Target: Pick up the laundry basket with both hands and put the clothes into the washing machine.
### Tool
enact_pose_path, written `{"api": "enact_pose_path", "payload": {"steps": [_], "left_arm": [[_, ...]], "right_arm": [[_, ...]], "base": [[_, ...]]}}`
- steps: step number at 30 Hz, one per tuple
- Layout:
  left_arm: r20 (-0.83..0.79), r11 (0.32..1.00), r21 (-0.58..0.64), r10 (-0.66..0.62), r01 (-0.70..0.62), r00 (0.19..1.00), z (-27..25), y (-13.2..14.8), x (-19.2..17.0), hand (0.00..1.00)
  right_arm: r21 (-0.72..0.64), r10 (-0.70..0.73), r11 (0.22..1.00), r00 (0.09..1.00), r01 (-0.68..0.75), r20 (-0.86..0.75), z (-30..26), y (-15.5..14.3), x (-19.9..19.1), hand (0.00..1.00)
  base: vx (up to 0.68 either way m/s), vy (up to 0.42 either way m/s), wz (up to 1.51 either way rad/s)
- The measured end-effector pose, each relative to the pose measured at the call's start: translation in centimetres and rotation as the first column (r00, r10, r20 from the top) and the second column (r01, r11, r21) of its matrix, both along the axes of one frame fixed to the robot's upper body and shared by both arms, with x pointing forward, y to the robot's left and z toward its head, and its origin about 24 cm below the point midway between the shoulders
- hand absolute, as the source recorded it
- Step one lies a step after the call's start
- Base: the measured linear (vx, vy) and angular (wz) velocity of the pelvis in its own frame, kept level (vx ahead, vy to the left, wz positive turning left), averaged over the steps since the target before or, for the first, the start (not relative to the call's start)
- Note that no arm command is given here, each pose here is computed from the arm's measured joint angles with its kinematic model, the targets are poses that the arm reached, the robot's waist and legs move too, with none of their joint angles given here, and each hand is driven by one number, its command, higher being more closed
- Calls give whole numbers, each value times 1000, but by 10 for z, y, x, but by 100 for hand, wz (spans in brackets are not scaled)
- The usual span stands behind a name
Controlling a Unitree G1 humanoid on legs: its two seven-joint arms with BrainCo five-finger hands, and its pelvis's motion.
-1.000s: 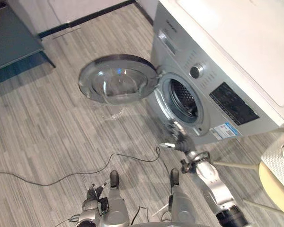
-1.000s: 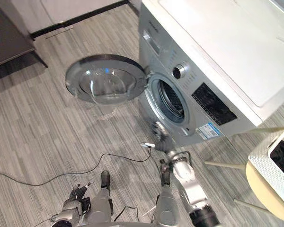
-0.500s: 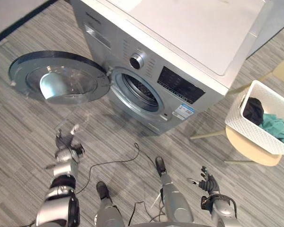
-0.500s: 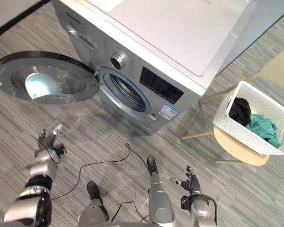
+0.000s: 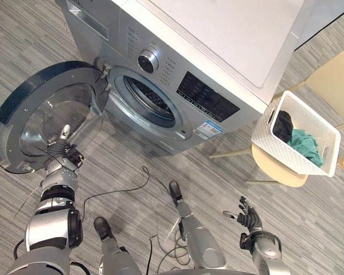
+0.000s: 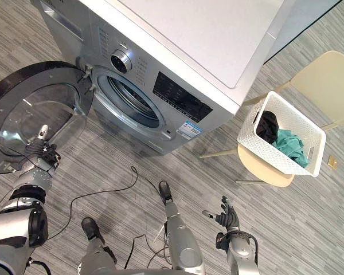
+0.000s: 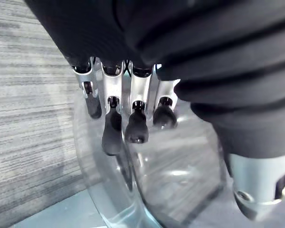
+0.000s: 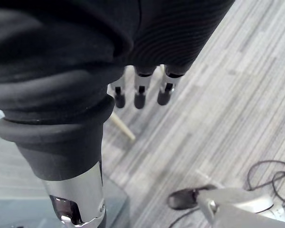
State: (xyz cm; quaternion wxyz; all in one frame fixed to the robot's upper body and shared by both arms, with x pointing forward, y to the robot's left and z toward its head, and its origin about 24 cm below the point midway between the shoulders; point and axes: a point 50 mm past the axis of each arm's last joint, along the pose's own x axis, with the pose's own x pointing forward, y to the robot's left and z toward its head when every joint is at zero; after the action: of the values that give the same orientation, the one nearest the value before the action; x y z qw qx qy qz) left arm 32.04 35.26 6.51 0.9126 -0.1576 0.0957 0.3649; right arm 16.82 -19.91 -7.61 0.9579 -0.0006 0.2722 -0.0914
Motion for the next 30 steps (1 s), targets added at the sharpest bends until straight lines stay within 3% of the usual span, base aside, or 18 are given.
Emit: {"api": "enact_pose_path", "payload": {"steps": [8, 14, 20, 25, 26, 29, 30], "left_arm": [[140, 990, -70, 133, -125, 981, 24, 23, -5, 0], [146, 996, -66, 76, -67, 986, -26, -14, -30, 0], [-282, 979, -198, -6, -52, 959, -156, -73, -134, 0], [-560, 942, -334, -203, 6, 803, -215, -130, -212, 0], [-622, 932, -361, -255, 18, 740, -225, -143, -232, 0], [-682, 933, -346, -322, 99, 657, -229, -148, -244, 0], [-711, 929, -316, -365, 190, 601, -229, -147, -243, 0]], "right_arm": [[6, -10, 1000, 1000, 10, -12, -3, 1, -2, 0], [10, -5, 1000, 996, 6, -93, -18, 11, -13, 0], [-26, -115, 993, 974, 112, -194, -35, -13, -25, 0], [-59, -220, 974, 867, 217, -447, -70, -30, -72, 0], [-57, -224, 973, 845, 225, -485, -75, -27, -78, 0], [-67, -221, 974, 822, 218, -525, -79, -28, -84, 0], [-68, -207, 977, 817, 203, -538, -81, -27, -85, 0]], "base": [[5, 12, 6], [-6, 32, 23], [0, 30, 32], [20, 34, 45], [-10, 31, 26], [-24, 26, 32], [-32, 4, 20]]}}
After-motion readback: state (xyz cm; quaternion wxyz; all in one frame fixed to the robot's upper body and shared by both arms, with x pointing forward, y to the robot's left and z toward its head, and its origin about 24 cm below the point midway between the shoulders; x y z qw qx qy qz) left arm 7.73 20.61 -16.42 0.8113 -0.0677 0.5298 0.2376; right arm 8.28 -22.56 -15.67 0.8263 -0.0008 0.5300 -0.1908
